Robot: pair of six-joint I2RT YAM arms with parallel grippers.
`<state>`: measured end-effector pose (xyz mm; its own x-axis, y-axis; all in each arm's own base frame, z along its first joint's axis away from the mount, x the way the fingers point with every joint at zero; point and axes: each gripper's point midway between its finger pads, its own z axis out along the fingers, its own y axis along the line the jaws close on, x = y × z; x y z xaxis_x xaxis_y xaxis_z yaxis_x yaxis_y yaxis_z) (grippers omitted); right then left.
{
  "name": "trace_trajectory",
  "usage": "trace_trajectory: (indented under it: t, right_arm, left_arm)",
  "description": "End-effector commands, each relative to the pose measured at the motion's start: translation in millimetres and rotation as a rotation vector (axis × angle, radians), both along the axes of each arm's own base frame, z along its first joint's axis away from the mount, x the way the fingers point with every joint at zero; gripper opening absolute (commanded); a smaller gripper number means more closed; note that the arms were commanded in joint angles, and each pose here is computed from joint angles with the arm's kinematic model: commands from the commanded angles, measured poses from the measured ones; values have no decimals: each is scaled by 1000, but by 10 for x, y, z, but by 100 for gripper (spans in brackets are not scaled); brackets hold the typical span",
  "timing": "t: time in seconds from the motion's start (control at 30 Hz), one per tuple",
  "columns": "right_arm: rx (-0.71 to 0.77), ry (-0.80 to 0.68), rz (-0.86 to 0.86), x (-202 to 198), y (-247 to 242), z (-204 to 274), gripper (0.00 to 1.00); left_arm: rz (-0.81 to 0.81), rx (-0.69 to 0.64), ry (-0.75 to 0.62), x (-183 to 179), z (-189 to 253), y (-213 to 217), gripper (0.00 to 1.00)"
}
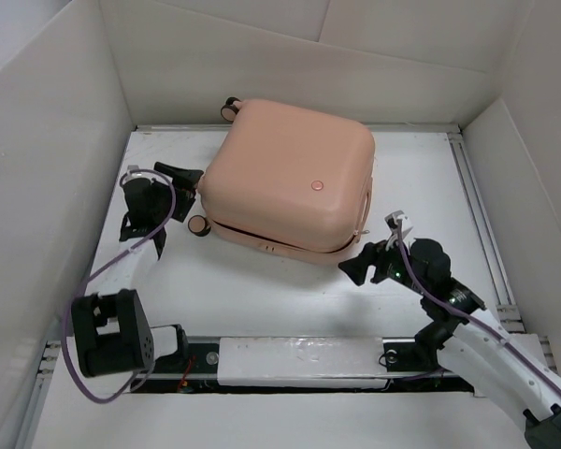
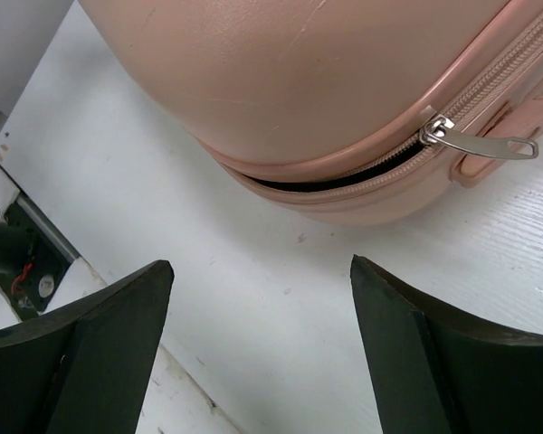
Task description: Pack the luggage
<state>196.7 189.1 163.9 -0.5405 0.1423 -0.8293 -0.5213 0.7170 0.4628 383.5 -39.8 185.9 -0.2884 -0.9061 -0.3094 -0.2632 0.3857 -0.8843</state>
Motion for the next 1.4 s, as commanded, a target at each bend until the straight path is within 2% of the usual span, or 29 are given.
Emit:
trace_trajectory:
  t: [0.0, 0.1, 0.2, 0.23, 0.33, 0.37, 0.4, 0.47, 0.5, 0.63, 0.7, 0.77, 0.9, 1.13, 1.33, 1.37]
  right_arm:
    - [17, -24, -26, 23, -13, 61, 86]
    - [16, 10, -43, 31, -20, 5, 86]
    - [4, 78, -161, 125, -136, -151, 84]
    - [-7, 84, -240, 191, -227, -181, 80]
    - [35, 116, -384, 232, -405, -322, 62]
    - [25, 113, -443, 262, -504, -420, 57]
    - [48, 91, -468, 301, -528, -387, 43]
    - [80, 73, -507, 347, -564, -339, 31]
    - [85, 62, -520, 384, -569, -340, 20]
    - [68, 73, -530, 558, -477, -444, 5]
    - [101, 26, -503, 717, -367, -287, 2]
    - [54, 67, -463, 810, -258, -428, 0]
    - [57, 68, -454, 1009, -119, -460, 0]
    - [135, 31, -414, 1080, 21, -303, 0]
    - [128, 64, -328, 1109, 218, -360, 0]
    - [125, 68, -328, 1120, 224, -390, 0]
  left_arm:
    - [-104, -32, -154, 233, 440, -137, 99]
    - [-111, -52, -180, 299, 462, -151, 99]
    - [-109, -59, -210, 309, 517, -151, 91]
    - [-107, -65, -222, 317, 553, -152, 79]
    - [-109, -58, -259, 332, 633, -150, 51]
    - [-109, -58, -259, 332, 633, -150, 34]
    - [-118, -61, -250, 339, 598, -186, 25]
    - [-131, -50, -263, 342, 642, -200, 8]
    - [-140, -53, -254, 349, 607, -237, 0]
    - [-179, -32, -296, 268, 748, -322, 0]
    - [-198, -31, -321, 192, 834, -379, 0]
    - [-223, -32, -342, 133, 915, -419, 0]
    - [-263, -29, -353, 24, 1050, -479, 0]
    - [-343, -31, -403, -161, 1373, -595, 0]
    - [-381, -38, -374, -316, 1252, -654, 0]
    - [-366, -34, -344, -309, 1115, -634, 0]
